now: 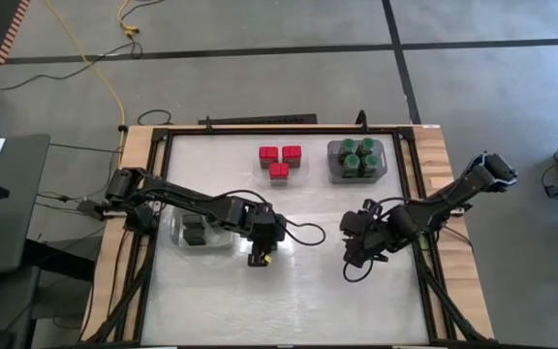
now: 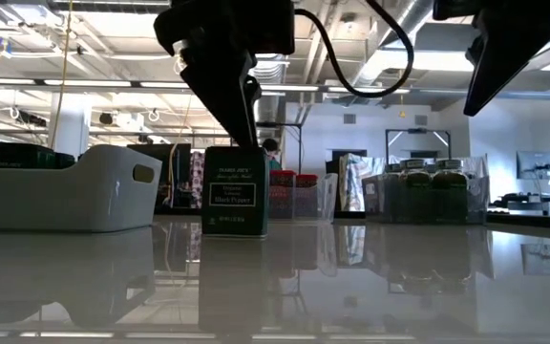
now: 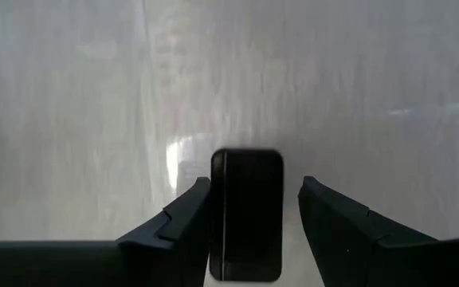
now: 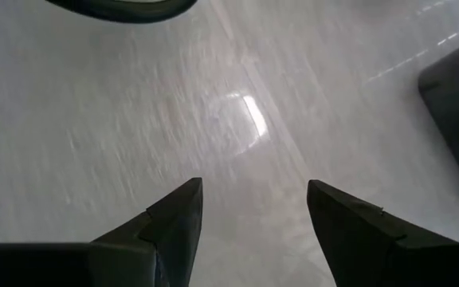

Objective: Sort spices by type
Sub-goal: Put the black seasoning bottle into the gray bin

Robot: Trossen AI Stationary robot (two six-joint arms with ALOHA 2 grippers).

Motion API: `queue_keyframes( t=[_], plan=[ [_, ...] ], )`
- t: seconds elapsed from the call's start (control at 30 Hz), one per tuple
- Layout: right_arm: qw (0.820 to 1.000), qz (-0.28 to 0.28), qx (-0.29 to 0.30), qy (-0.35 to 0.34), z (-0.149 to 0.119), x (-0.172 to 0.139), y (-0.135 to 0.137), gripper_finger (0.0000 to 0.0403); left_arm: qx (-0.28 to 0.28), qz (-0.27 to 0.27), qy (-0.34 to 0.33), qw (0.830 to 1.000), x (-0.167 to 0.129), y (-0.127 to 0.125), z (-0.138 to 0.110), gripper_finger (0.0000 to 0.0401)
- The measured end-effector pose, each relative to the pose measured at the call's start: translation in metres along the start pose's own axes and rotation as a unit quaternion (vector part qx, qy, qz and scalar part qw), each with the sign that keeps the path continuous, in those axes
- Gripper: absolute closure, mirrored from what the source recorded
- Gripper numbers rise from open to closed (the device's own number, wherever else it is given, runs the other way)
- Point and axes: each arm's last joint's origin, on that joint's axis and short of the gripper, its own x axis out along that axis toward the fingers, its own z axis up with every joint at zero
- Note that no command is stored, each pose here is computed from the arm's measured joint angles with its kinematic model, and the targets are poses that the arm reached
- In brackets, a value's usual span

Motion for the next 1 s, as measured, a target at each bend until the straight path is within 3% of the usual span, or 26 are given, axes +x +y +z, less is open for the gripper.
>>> queue_keyframes(
  t=[0.27,0.57,1.0],
  plan=[
    [1.0,-0.004,0.004,0.0,0.003,0.002,-0.003,0.0148,-0.004,0.005,0.013,1.0,0.001,0.0,-0.003,0.0227],
    [1.0,-0.003,0.007,-0.001,0.004,0.002,-0.003,0.0148,-0.026,0.004,0.053,0.998,0.03,-0.002,-0.009,0.0227],
    [1.0,-0.003,0.008,-0.001,0.004,0.002,-0.003,0.0148,-0.028,-0.003,0.035,0.999,0.023,-0.002,0.002,0.0227]
  ],
)
